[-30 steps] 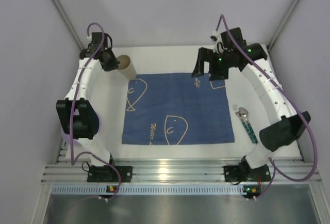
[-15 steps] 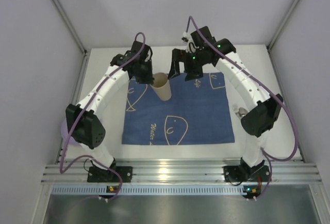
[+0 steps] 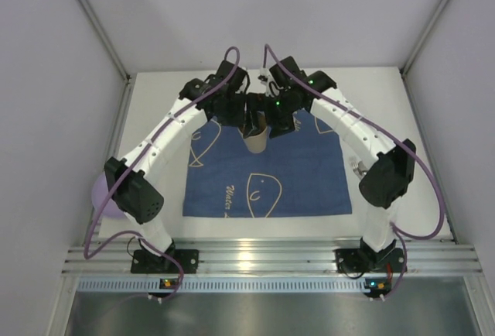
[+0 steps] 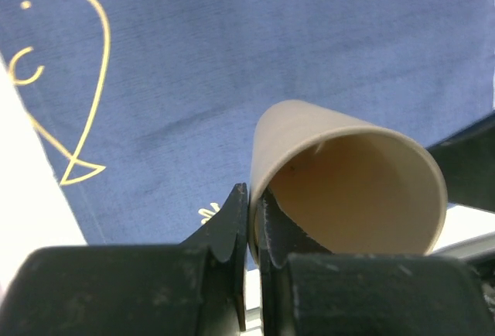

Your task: Set the dinner table for one person

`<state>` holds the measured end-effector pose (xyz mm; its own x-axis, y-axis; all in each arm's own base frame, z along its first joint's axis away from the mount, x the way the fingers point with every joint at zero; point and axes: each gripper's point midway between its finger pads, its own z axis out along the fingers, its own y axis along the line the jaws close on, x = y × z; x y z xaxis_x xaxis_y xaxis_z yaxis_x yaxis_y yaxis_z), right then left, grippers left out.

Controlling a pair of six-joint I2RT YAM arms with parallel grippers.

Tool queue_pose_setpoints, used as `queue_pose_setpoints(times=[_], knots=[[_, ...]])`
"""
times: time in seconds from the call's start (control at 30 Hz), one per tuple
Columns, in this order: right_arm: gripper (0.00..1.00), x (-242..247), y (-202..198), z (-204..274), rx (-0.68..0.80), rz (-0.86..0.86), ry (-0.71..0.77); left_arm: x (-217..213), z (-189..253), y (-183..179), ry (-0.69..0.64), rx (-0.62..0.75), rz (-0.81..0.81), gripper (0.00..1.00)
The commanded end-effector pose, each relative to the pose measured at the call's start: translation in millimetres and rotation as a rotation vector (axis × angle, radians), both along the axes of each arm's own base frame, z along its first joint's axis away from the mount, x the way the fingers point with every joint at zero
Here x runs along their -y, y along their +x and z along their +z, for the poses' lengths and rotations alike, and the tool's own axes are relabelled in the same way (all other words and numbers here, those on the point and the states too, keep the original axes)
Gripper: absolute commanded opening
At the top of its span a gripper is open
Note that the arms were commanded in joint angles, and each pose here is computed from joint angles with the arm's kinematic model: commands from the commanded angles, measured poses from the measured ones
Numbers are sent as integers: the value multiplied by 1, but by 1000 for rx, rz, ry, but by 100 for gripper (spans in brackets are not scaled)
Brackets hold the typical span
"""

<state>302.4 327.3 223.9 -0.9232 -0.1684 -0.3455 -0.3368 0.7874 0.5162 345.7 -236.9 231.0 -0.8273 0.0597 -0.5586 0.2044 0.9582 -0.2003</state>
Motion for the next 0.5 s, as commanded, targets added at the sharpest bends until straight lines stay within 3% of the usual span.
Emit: queue_pose_setpoints(times=[0.0,0.2,0.47], knots=[[100,15,16,-21,68,-59,-106,25,35,-14,-49,65,-74,0],[100,31,19,-15,65,-99,-60,22,23,-22,67,68,-81,0],[100,65,41,-3,94,-198,-4,20,23,-25,71,72,-92,0]])
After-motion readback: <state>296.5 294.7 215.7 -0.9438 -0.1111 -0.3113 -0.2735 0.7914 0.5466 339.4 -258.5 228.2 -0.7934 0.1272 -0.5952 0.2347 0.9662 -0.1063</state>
